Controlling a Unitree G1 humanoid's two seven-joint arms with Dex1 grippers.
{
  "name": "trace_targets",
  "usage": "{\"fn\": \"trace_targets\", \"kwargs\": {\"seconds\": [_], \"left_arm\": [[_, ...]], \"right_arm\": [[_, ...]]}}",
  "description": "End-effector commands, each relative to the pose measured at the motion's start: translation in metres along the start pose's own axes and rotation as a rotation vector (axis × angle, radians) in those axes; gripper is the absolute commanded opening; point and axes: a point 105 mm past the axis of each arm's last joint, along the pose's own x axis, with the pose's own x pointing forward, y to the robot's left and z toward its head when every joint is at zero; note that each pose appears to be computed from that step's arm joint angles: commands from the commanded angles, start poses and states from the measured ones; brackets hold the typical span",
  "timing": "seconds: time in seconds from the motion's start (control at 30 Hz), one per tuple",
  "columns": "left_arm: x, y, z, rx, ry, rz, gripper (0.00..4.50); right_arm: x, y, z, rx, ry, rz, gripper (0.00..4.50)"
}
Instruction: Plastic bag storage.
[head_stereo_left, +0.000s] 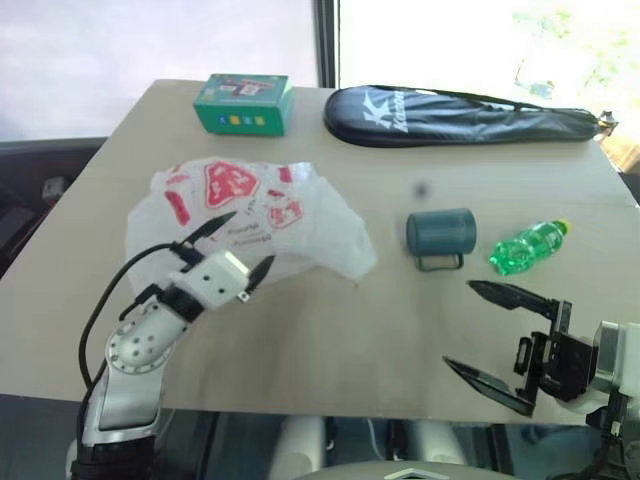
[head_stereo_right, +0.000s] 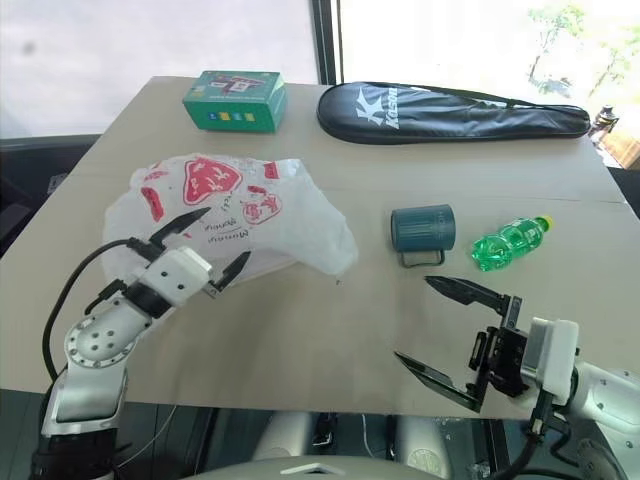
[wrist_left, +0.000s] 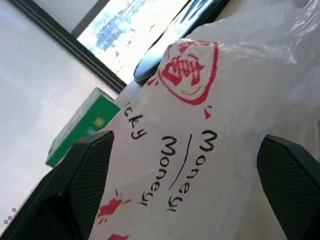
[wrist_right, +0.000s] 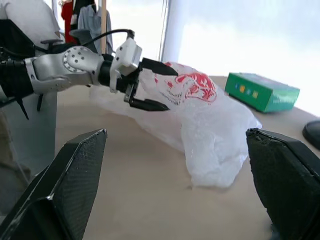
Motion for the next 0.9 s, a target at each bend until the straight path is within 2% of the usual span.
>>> {"fn": "trace_targets", "kwargs": {"seconds": [0.03,0.13,0.3,0.43,0.47,0.53,0.7,0.73,0.8,0.9], "left_arm": [[0.002,0.016,-0.002,0.102,0.064,0.042,4.47],[0.006,0.021,-0.004,0.154,0.098,0.047,4.47],[0.006,-0.001,-0.003,0.158,0.103,-0.046,4.47],[0.014,0.014,-0.007,0.105,0.137,0.017,4.47],[0.020,0.018,-0.007,0.062,0.142,0.035,3.94],[0.026,0.021,-0.006,0.013,0.147,0.045,3.26],[0.055,0.042,-0.001,-0.549,0.124,0.134,0.85],[0.060,0.047,0.002,-0.631,0.123,0.137,0.21],[0.068,0.056,0.010,-0.794,0.111,0.137,0.09],[0.082,0.075,0.028,-0.949,0.087,0.140,0.09]], "right_arm": [[0.009,0.000,0.014,-0.025,-0.049,0.005,4.50],[0.014,-0.002,0.016,-0.027,-0.056,0.007,4.50],[0.019,-0.006,0.015,-0.029,-0.060,0.007,4.50],[0.020,-0.012,0.011,-0.031,-0.030,-0.028,4.50],[0.020,-0.014,0.009,-0.038,-0.026,-0.041,4.50],[0.021,-0.016,0.008,-0.049,-0.026,-0.055,4.50],[0.021,-0.036,-0.009,-0.036,0.059,-0.175,4.50],[0.020,-0.042,-0.016,-0.065,0.120,-0.231,4.50],[0.016,-0.051,-0.033,-0.099,0.247,-0.318,4.50],[0.019,-0.039,-0.049,-0.079,0.346,-0.255,4.50]]}}
